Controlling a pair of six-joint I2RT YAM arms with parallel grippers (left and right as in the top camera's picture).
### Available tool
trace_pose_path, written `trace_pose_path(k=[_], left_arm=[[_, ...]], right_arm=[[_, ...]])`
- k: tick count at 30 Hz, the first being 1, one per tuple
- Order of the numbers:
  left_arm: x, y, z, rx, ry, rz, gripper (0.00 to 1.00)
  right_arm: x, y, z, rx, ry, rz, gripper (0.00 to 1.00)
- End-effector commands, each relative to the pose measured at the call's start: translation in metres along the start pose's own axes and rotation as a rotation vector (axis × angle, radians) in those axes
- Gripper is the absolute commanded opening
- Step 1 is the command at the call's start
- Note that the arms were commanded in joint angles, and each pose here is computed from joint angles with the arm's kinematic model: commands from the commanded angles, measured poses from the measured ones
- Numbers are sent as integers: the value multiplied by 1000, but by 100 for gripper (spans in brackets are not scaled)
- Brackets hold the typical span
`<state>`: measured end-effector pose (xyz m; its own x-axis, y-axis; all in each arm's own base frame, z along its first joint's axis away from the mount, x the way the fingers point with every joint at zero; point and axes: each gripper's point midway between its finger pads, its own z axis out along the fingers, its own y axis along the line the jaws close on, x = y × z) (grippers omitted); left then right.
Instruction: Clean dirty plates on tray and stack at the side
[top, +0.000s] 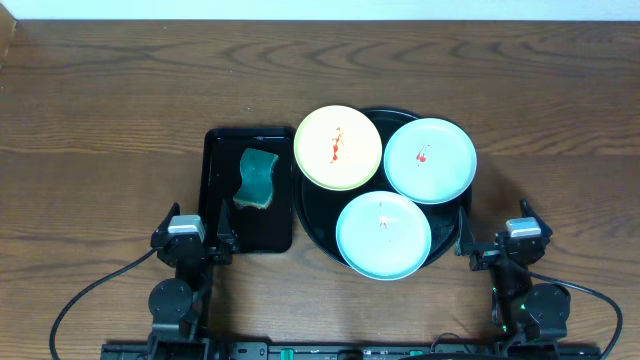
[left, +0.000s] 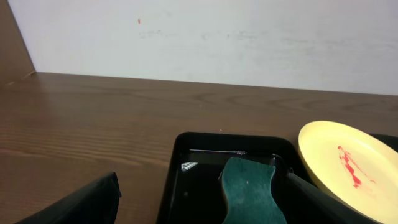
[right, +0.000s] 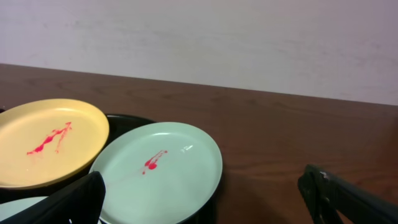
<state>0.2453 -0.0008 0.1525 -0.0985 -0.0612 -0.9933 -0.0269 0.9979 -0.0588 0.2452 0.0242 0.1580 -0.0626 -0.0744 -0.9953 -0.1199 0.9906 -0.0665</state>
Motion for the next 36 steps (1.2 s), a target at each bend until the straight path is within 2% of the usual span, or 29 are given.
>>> trace_pose_path(k=[1, 29, 36], left_arm=[[16, 4, 0, -18, 54, 0, 83], [16, 3, 1, -15, 57, 6, 83], [1, 2, -1, -18, 56, -77, 83]], right_arm=[[1, 4, 0, -18, 1, -13, 99], [4, 0, 1, 3, 20, -12, 99], [-3, -3, 4, 12, 65, -10, 99]])
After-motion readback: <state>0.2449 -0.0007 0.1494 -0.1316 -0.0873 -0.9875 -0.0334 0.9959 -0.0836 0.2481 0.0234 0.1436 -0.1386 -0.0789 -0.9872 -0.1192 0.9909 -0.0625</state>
